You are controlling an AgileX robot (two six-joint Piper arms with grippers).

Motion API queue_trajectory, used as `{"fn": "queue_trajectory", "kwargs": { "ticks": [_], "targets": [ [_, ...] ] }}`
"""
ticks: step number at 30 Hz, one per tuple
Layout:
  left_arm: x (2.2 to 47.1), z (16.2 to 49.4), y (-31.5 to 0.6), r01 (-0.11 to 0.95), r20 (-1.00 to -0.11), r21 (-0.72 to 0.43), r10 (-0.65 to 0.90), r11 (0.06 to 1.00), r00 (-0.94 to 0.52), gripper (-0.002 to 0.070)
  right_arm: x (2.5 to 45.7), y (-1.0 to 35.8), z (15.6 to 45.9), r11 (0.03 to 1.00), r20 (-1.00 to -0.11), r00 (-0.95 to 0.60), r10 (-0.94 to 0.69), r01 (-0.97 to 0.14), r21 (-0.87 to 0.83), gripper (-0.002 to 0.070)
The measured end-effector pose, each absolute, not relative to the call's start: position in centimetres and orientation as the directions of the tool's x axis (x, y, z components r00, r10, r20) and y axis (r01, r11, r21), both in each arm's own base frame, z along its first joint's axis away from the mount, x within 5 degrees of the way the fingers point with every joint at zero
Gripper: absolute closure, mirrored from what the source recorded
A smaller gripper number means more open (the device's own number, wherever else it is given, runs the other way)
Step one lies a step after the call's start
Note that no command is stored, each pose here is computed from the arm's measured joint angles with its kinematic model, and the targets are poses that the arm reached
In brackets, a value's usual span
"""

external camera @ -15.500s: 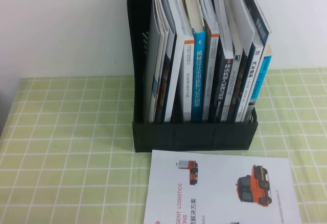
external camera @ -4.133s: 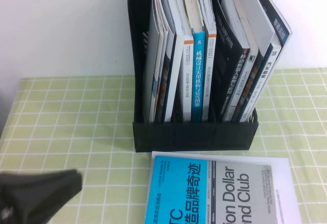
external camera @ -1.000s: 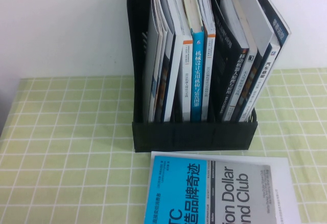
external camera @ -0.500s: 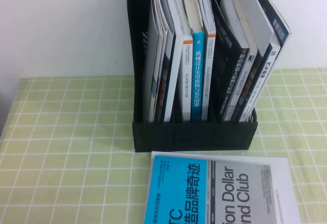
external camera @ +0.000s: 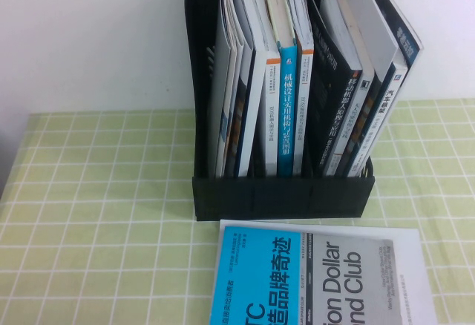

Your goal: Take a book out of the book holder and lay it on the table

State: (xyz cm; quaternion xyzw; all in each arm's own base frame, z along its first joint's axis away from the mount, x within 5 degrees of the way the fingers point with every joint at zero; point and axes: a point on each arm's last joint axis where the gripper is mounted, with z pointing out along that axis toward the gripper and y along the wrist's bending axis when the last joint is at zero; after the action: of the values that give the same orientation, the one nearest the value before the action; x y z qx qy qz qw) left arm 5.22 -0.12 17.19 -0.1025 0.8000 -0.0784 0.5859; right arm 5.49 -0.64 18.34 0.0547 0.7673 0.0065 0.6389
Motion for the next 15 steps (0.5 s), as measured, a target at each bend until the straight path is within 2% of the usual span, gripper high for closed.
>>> {"fn": "queue_trajectory", "kwargs": {
  "ticks": [7,11,15],
  "targets": [
    [5.2,17.2,-0.1,-0.072,-0.921,-0.246,-0.256,0.967,-0.292,0.0677,5.2,-0.7,17.1,0.995,-0.952,-0.295,0.076,0.090,0.051,0.0678],
    [5.2,17.2,-0.1,-0.072,-0.921,-0.246,-0.256,0.967,-0.292,0.0677,5.2,-0.4,16.8,0.999,-0.942,-0.335,-0.026,0.019,-0.034,0.0678],
    [5.2,17.2,-0.1,-0.072,-0.921,-0.246,-0.256,0.967,-0.292,0.0678,5.2,-0.1,16.8,0.998,-0.940,-0.336,-0.060,-0.023,-0.056,0.0678]
  ]
}}
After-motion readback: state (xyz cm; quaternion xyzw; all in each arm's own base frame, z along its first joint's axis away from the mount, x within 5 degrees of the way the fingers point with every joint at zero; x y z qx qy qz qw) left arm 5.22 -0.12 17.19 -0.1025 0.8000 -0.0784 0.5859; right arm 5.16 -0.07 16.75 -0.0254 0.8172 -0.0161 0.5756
